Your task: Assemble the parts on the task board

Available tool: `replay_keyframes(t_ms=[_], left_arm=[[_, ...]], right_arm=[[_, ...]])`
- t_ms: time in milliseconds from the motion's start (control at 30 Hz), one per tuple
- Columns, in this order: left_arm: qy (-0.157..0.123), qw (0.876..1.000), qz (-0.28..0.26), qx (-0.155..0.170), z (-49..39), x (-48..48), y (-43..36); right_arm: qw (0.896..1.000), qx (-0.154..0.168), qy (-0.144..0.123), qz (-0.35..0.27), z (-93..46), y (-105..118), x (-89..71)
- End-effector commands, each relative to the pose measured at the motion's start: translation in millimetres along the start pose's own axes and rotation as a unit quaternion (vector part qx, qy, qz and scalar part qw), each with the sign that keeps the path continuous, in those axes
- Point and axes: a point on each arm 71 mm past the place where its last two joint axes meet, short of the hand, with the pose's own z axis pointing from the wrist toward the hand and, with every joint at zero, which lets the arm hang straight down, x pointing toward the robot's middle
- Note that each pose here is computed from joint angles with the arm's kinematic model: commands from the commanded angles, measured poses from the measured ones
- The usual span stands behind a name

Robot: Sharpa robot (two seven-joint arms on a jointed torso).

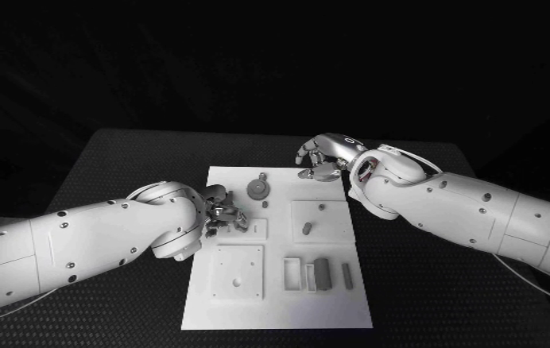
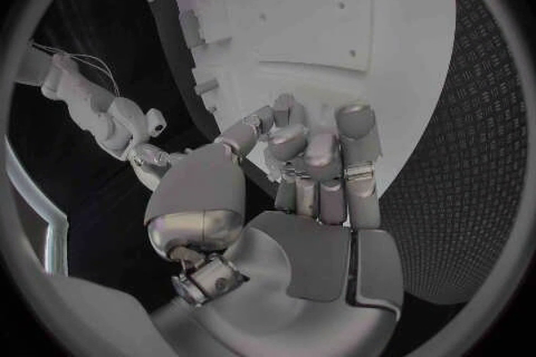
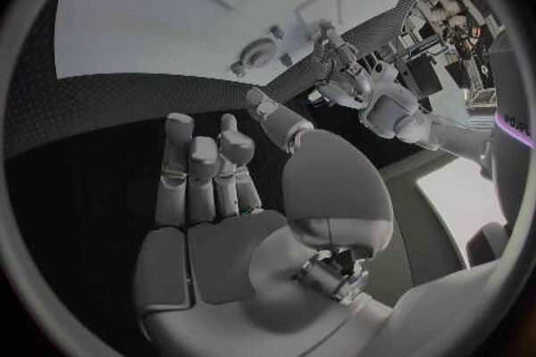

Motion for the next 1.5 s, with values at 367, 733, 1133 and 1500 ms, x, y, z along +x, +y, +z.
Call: replay_keyframes(t_ms=[367,733,1133,1500], left_arm=[[-0.008,1.0,0.027,0.005,1.3,1.1,-2.7],[-0.016,0.999,0.036,0.01,1.8,1.7,-3.9],[-0.023,0.999,0.045,0.016,2.1,3.0,-5.3],[-0.03,0.997,0.065,0.023,2.6,4.7,-8.5]], right_arm=[[1.0,-0.001,0.003,-0.001,-0.2,0.5,0.9],[1.0,-0.001,0.003,-0.001,-0.1,0.1,0.9],[1.0,-0.001,0.003,0.002,0.1,0.4,1.1],[1.0,0.0,0.005,0.002,0.4,0.2,1.9]])
